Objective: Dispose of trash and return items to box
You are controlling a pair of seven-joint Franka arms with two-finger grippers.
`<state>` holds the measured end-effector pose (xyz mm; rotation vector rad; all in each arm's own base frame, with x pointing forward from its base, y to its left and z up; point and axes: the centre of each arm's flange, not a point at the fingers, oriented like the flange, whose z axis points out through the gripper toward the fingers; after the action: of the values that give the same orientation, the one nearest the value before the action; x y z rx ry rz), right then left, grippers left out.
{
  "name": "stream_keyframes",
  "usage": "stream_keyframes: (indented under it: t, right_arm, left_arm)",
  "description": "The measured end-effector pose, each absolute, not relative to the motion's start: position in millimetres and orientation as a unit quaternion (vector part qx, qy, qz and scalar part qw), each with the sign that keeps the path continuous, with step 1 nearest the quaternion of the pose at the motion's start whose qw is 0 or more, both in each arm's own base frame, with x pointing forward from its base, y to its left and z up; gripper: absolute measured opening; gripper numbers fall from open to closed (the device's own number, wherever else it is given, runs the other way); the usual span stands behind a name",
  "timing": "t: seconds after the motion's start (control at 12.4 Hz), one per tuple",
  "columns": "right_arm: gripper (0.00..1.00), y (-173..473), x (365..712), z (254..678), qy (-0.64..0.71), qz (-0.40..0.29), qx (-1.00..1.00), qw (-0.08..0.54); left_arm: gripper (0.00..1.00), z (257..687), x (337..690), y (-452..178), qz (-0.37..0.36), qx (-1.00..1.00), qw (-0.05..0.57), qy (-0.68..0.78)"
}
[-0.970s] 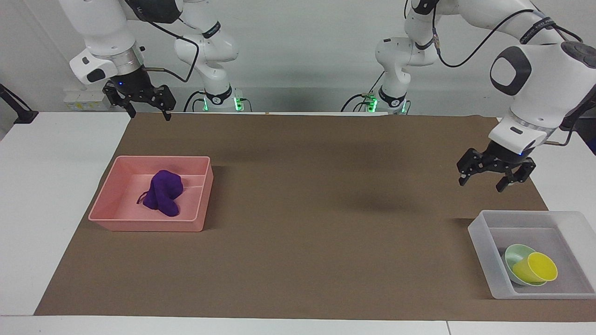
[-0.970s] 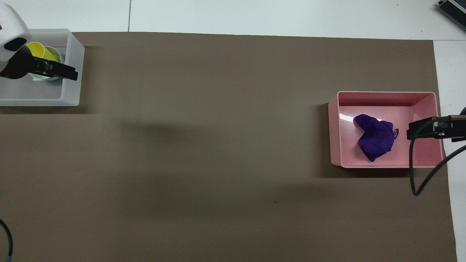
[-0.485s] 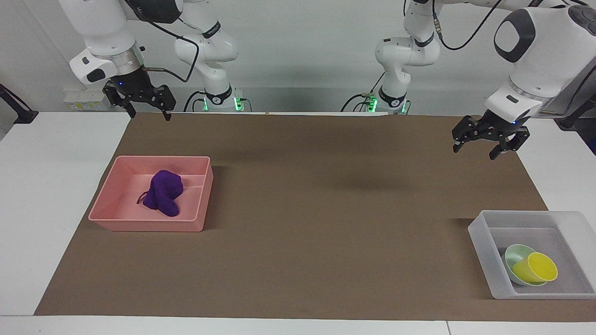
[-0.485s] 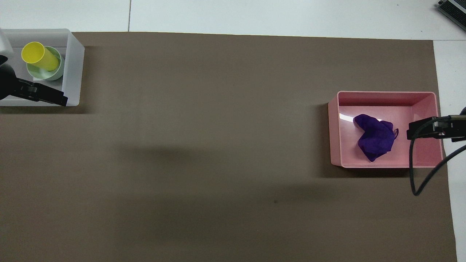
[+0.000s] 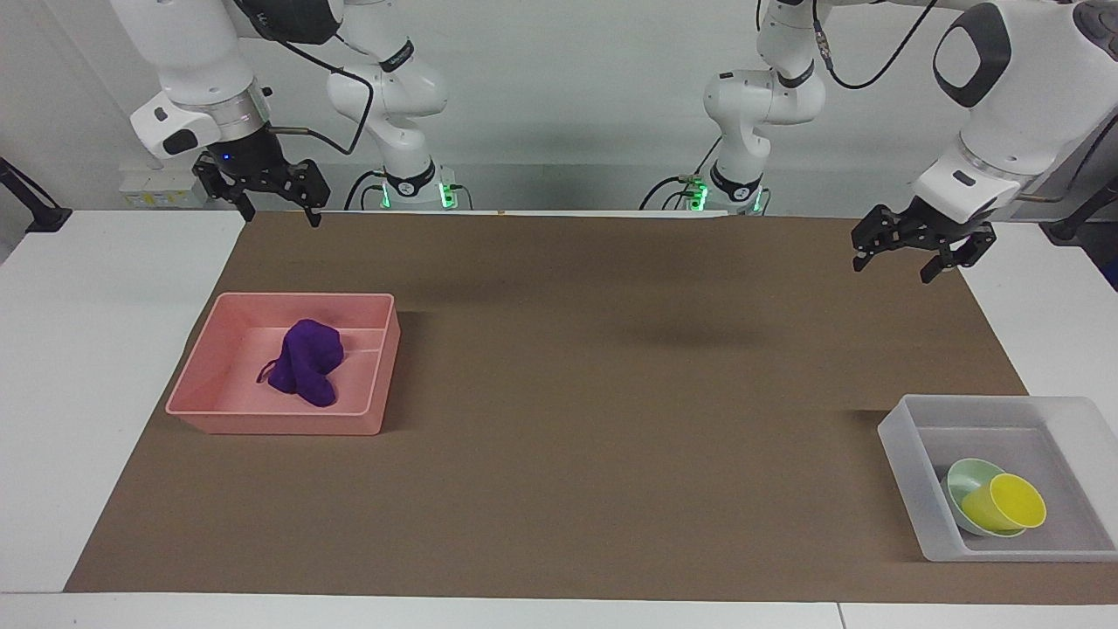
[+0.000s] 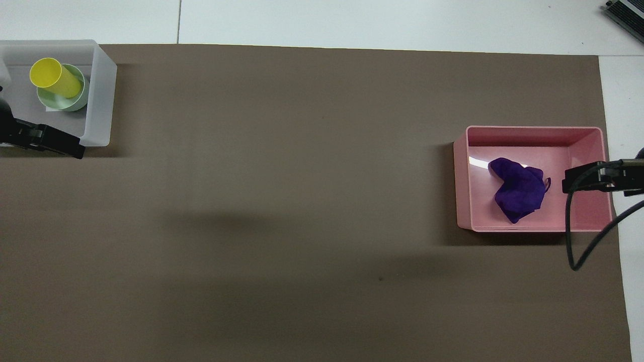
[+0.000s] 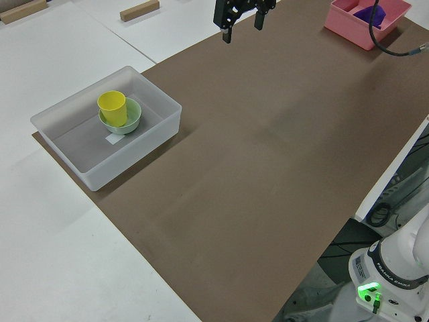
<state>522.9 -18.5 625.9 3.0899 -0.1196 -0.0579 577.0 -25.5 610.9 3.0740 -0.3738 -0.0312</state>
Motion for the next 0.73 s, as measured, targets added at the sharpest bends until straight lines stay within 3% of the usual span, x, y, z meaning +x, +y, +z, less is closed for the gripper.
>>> stream_keyframes:
  t: [0.73]
  right_arm:
    - [1.00,-18.6,522.0,626.6,-0.039,-0.018,0.999,0.024]
  left_arm:
    - [1.00,607.8,557.4,-22.3,-0.022,0.993,0.024,-0.115]
